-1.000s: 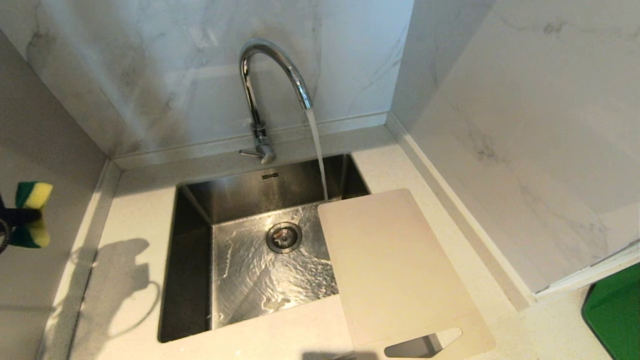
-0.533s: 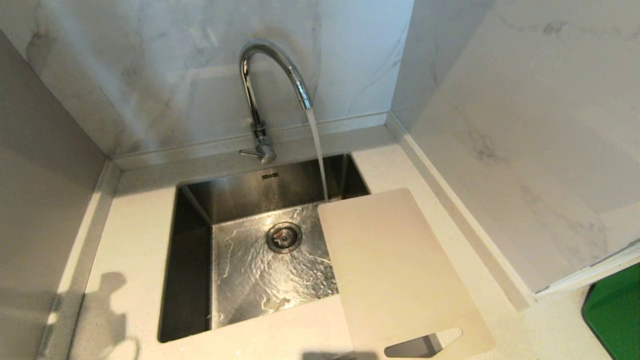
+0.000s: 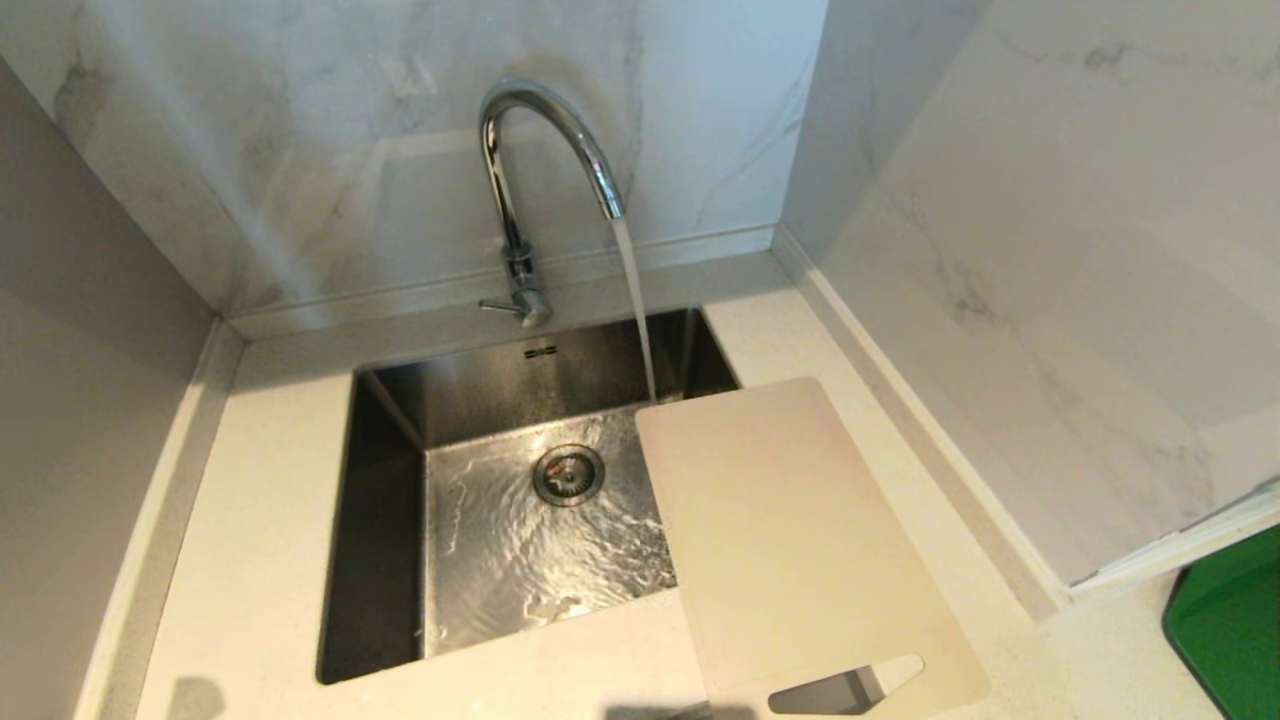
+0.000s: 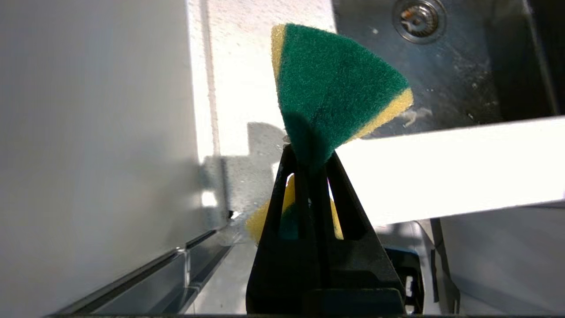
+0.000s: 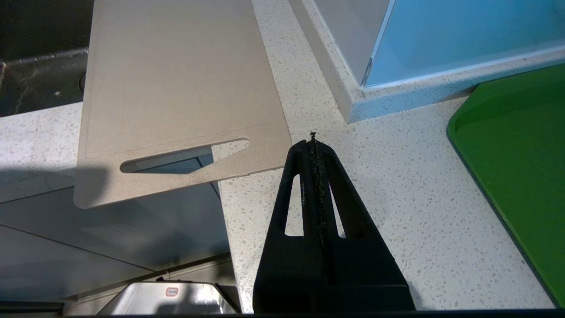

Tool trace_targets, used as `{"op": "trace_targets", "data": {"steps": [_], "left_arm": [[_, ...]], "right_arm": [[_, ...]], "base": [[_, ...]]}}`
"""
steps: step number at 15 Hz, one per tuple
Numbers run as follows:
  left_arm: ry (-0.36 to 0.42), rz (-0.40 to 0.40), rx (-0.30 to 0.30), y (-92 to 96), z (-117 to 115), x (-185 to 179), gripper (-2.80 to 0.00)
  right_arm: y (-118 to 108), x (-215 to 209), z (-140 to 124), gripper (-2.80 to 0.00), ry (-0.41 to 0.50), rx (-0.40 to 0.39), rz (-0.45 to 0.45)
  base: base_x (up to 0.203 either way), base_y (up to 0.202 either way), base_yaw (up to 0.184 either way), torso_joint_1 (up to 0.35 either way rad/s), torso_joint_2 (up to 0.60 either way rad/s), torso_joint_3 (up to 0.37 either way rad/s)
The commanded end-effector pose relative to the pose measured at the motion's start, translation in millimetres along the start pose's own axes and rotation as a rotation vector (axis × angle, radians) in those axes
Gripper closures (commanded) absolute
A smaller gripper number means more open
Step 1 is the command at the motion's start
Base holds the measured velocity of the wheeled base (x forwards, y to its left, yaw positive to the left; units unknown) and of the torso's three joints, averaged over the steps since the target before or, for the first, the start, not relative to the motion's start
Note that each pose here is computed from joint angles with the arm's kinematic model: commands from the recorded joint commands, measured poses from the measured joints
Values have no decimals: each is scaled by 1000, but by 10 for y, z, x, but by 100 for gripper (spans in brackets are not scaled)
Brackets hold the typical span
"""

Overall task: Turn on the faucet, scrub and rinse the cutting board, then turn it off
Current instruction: Pick up the cutting board

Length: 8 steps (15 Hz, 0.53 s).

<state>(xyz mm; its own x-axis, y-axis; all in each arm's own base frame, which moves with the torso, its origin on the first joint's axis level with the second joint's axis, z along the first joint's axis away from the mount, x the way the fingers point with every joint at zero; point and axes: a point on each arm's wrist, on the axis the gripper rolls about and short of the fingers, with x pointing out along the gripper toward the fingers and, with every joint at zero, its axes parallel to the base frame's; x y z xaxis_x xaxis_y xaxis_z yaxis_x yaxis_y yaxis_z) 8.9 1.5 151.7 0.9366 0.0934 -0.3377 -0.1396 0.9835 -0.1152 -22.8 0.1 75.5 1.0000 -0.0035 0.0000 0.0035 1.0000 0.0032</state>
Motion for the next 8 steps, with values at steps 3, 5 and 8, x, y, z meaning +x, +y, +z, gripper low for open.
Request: {"op": "trace_targets", "data": {"steps": [3,5,8], "left_arm": [[-49,-29,32,63,-425,-24,0],[-47,-31,108,99,-686,9,0],[-135,-69,118,116,-753,-47,0]], "right_arm": [[0,1,-3,0,1,0,0],[0,1,-4,0,1,0,0],[0,1,-4,0,2,0,0]], "base": [[0,0,0,0,0,0],[0,0,0,0,0,0],[0,0,0,0,0,0]]}}
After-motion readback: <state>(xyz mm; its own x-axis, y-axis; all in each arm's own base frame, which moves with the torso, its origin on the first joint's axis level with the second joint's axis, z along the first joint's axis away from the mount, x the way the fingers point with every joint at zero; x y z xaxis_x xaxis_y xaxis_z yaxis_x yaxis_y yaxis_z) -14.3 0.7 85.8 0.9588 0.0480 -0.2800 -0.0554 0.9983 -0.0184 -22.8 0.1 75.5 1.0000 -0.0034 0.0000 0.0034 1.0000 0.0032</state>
